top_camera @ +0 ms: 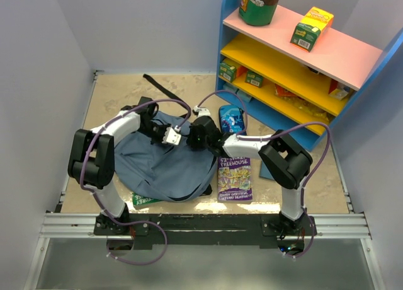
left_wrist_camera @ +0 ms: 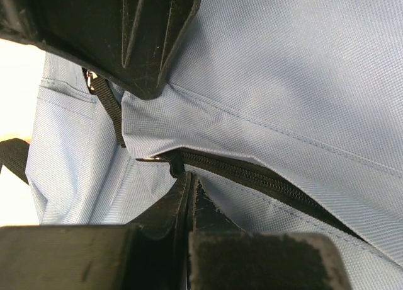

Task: Pack the student bag
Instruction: Unzip the student bag at the center of the board.

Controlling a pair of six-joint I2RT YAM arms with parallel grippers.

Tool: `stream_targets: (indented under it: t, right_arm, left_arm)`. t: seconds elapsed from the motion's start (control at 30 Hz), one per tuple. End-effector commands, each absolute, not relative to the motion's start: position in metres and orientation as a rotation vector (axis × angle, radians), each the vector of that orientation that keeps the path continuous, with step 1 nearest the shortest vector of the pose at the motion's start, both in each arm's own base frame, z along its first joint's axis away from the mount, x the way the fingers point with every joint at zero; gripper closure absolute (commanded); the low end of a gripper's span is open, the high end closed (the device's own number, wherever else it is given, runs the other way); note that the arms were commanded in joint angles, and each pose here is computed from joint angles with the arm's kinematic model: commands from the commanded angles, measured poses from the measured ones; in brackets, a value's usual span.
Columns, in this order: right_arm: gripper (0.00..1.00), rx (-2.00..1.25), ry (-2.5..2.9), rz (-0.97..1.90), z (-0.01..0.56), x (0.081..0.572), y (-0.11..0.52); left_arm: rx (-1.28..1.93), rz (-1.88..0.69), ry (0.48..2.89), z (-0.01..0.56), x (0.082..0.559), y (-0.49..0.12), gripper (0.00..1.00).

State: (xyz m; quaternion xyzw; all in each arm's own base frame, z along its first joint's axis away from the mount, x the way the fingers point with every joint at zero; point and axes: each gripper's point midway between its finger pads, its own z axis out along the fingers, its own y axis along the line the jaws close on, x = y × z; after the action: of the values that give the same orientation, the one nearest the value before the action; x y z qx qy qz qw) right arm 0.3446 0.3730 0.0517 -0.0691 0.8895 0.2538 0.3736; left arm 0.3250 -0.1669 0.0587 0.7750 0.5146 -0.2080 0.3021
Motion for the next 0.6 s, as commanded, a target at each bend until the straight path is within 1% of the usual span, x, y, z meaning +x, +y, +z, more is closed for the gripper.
stream_targets:
  t: [0.0,0.17,0.27,0.43,0.57]
  right_arm:
    - [1.00,-0.158,2.218,0.680,0.065,0.353,0.378]
    - [1.00,-0.122,2.196,0.642,0.072,0.365,0.376]
    - [1.00,-0.086,2.210,0.583,0.064,0.371,0.366]
    - [1.00,-0.023,2.215,0.503,0.054,0.381,0.343]
    - [1.00,0.002,2.208,0.484,0.054,0.383,0.336]
  left_arm:
    - [1.992,-0.585,1.322,0.080,0.320,-0.178,1.00]
    - [1.992,-0.572,1.349,0.086,0.315,-0.173,1.00]
    - [1.993,-0.567,1.374,0.088,0.306,-0.167,1.00]
    - [1.986,-0.540,1.431,0.088,0.289,-0.145,1.00]
    - [1.987,-0.509,1.466,0.087,0.280,-0.130,1.00]
